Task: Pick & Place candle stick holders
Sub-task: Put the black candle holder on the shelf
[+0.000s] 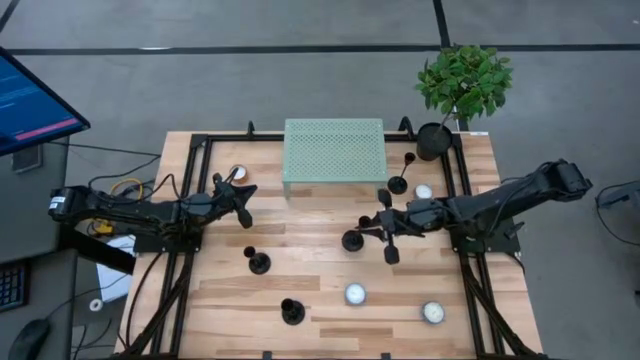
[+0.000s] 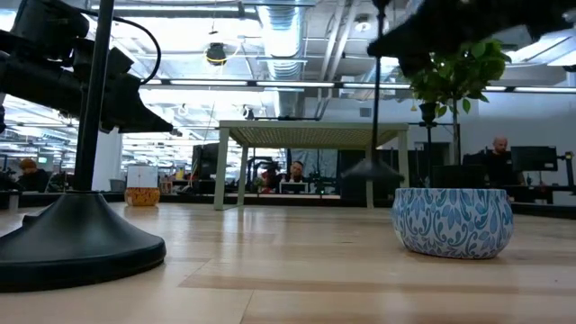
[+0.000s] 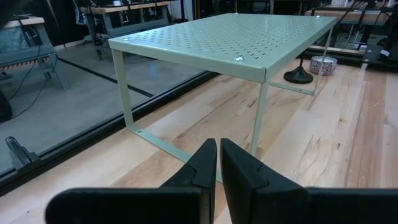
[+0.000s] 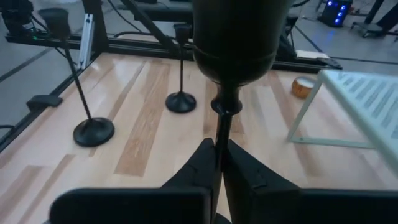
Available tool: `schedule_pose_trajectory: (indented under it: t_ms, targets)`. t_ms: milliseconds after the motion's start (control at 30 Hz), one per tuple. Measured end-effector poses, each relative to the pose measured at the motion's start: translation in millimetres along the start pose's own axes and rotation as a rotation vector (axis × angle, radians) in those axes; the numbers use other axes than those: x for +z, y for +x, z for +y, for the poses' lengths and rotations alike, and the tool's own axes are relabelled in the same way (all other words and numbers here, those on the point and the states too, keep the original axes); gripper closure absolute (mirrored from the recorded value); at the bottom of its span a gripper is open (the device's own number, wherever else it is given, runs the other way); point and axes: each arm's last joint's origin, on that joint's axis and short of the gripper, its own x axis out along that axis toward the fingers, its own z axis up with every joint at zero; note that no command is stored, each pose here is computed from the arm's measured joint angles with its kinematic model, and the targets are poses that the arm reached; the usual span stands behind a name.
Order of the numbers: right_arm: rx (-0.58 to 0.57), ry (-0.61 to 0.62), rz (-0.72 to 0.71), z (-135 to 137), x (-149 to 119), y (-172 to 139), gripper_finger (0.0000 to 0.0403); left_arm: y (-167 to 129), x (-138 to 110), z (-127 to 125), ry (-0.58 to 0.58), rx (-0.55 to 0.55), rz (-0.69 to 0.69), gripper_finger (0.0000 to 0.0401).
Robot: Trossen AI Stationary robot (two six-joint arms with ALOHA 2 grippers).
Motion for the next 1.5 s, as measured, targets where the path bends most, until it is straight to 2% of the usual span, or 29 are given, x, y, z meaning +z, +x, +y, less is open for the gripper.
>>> schedule_pose_trajectory:
  t_ms: [233,367,467,633,733,967,1233,1500]
  targets:
    - [-0.002,-0.060,0.056,-18,53,-8,0.0398,0,0,0,0.000,0.000,0.000,0.0378]
    - [-0.010,-0.055,0.002,-35,92,-23,0.0393,0,0,0,0.000,0.000,0.000,0.0378]
    - [-0.071,-0.060,-0.064,-52,117,-40,0.0396,0,0,0,0.000,0.000,0.000,0.0378]
    - [-0.219,-0.052,-0.125,-84,140,-74,0.0397,0,0,0,0.000,0.000,0.000,0.0378]
    - [-0.334,-0.031,-0.117,-108,143,-87,0.0396,0,0,0,0.000,0.000,0.000,0.0378]
    - [-0.574,0.021,-0.050,-166,128,-102,0.0397,0,0,0,0.000,0.000,0.000,0.0378]
    - [-0.546,0.146,-0.029,-220,105,-97,0.0398,0,0,0,0.000,0.000,0.000,0.0378]
    - [-0.530,0.175,0.009,-244,88,-73,0.0396,0,0,0,0.000,0.000,0.000,0.0378]
